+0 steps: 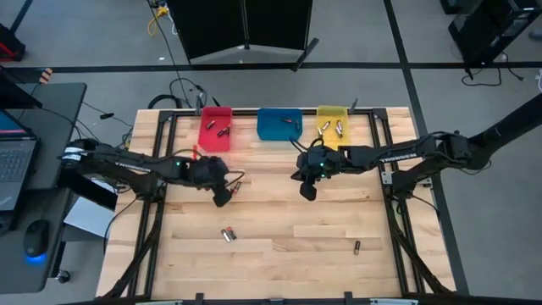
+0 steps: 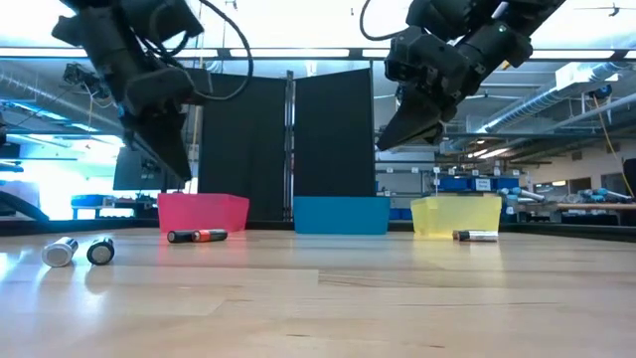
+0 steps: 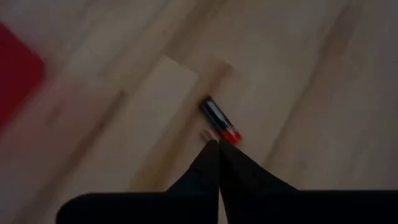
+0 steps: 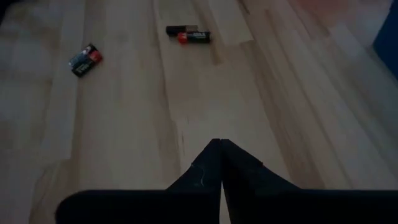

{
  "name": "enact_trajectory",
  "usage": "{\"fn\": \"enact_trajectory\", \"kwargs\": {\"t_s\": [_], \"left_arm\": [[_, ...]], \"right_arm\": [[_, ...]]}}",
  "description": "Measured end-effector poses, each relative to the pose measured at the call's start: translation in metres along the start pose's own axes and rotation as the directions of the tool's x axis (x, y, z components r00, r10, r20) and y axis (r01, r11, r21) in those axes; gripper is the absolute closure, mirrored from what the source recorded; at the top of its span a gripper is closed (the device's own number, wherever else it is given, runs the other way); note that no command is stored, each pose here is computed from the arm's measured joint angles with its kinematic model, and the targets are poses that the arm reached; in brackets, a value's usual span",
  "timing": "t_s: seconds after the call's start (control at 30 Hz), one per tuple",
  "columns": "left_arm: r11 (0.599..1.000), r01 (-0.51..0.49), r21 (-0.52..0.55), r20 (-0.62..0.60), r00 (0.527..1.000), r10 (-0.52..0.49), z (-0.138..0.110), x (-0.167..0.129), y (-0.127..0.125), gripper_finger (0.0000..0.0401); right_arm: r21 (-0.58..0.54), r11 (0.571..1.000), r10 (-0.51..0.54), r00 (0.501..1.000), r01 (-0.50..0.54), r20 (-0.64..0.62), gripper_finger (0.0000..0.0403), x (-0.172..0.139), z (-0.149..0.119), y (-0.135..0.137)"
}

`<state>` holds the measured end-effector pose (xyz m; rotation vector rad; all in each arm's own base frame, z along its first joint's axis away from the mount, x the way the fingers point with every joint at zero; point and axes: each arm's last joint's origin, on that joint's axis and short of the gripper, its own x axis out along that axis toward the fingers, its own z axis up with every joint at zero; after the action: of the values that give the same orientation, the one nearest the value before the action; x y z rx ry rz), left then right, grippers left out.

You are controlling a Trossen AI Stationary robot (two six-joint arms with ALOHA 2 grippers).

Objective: Sort batteries
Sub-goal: Put the brown battery into the red bin

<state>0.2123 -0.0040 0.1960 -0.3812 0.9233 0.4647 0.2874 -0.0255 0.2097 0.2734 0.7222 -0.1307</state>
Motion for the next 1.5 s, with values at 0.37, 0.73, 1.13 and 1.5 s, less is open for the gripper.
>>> {"fn": "enact_trajectory", "kwargs": {"t_s": [0.37,0.73,1.13,1.5], "left_arm": [[0.997,0.010,-0.073,-0.045,0.999,-0.013,-0.022,0.007,-0.025,0.0303],[0.996,-0.080,-0.046,-0.077,0.994,0.076,-0.031,0.040,-0.034,0.0205],[0.982,-0.171,-0.079,-0.086,0.983,0.165,-0.037,0.056,-0.033,0.0203],[0.969,-0.220,-0.111,-0.111,0.972,0.208,-0.035,0.063,-0.027,0.0274]], "right_arm": [[-0.028,1.000,0.004,1.000,-0.003,0.024,0.0377,-0.001,0.002,0.000],[-0.028,1.000,0.003,1.000,-0.003,0.027,0.0389,-0.001,0.003,0.000],[-0.035,0.999,0.004,1.000,-0.003,0.030,0.0390,-0.001,0.003,0.001],[-0.047,0.999,0.004,1.000,-0.003,0.030,0.0385,-0.001,0.003,0.001]]}}
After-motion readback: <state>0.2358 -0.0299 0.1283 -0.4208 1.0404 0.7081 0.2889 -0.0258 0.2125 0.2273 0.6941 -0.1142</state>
